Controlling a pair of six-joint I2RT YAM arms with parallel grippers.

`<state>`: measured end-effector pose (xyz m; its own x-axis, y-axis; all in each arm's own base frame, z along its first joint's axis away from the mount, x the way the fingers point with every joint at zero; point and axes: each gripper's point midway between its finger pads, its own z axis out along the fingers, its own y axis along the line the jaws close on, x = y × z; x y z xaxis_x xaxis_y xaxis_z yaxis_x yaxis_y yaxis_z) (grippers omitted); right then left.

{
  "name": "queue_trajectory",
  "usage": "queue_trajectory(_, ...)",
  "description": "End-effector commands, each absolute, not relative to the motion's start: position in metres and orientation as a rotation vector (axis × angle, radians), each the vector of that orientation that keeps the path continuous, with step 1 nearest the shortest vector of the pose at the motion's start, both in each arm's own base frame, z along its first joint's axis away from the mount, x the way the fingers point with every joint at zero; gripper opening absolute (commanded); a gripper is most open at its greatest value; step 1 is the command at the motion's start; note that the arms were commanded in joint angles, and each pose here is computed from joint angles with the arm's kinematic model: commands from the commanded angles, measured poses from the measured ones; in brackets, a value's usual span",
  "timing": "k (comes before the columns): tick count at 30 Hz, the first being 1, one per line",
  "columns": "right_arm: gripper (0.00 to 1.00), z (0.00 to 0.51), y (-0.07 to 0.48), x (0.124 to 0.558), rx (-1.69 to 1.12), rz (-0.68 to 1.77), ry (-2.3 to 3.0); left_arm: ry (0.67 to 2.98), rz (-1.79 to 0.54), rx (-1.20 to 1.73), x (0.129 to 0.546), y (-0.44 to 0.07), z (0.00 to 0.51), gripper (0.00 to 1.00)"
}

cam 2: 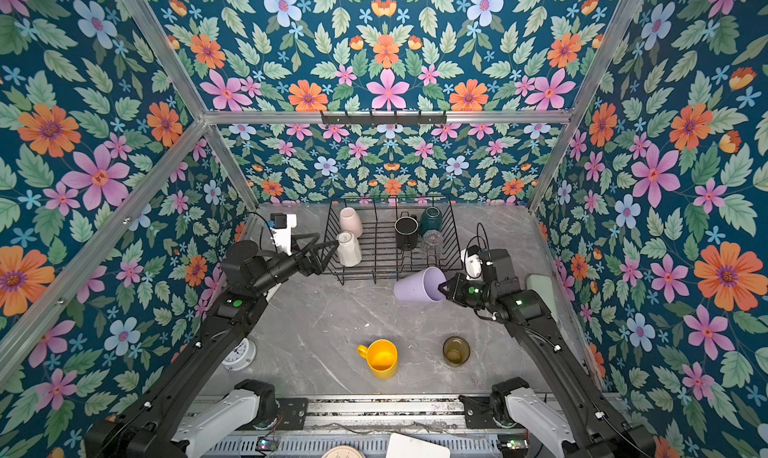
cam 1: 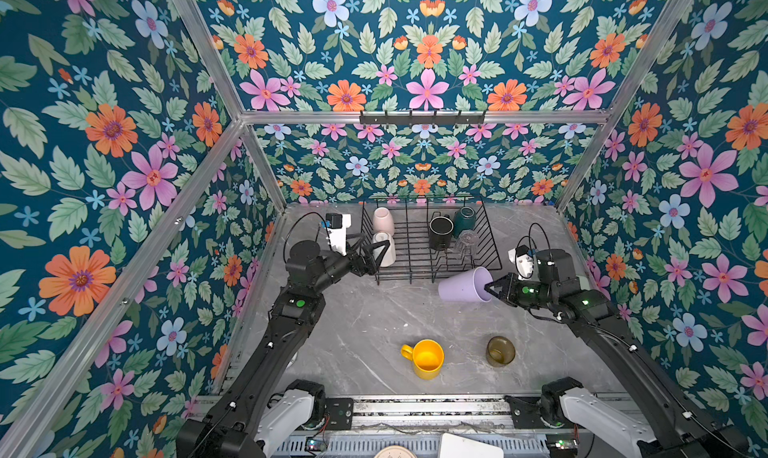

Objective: Load the cups into the dish rack
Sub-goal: 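Close the right gripper on the lavender cup rim and lift it, then carry the lavender cup toward the left gripper while the left gripper approaches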

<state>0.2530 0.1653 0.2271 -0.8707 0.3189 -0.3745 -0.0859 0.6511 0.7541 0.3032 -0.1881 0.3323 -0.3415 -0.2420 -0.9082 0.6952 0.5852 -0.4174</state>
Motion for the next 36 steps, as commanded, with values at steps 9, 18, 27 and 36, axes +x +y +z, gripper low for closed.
queue_trajectory(9,0.0,0.306,0.206,0.281,0.029,1.552,2.055,1.507,-1.287,0.722,0.256,-0.222,0.346,1.0)
queue_trajectory(18,0.0,0.341,0.22,0.281,-0.117,1.679,1.929,1.499,-1.339,0.773,0.247,-0.226,0.345,1.0)
queue_trajectory(27,0.0,0.35,0.247,0.278,-0.241,1.726,1.917,1.465,-1.381,0.823,0.237,-0.23,0.352,1.0)
queue_trajectory(36,0.0,0.358,0.27,0.273,-0.348,1.78,1.907,1.428,-1.399,0.857,0.228,-0.232,0.359,1.0)
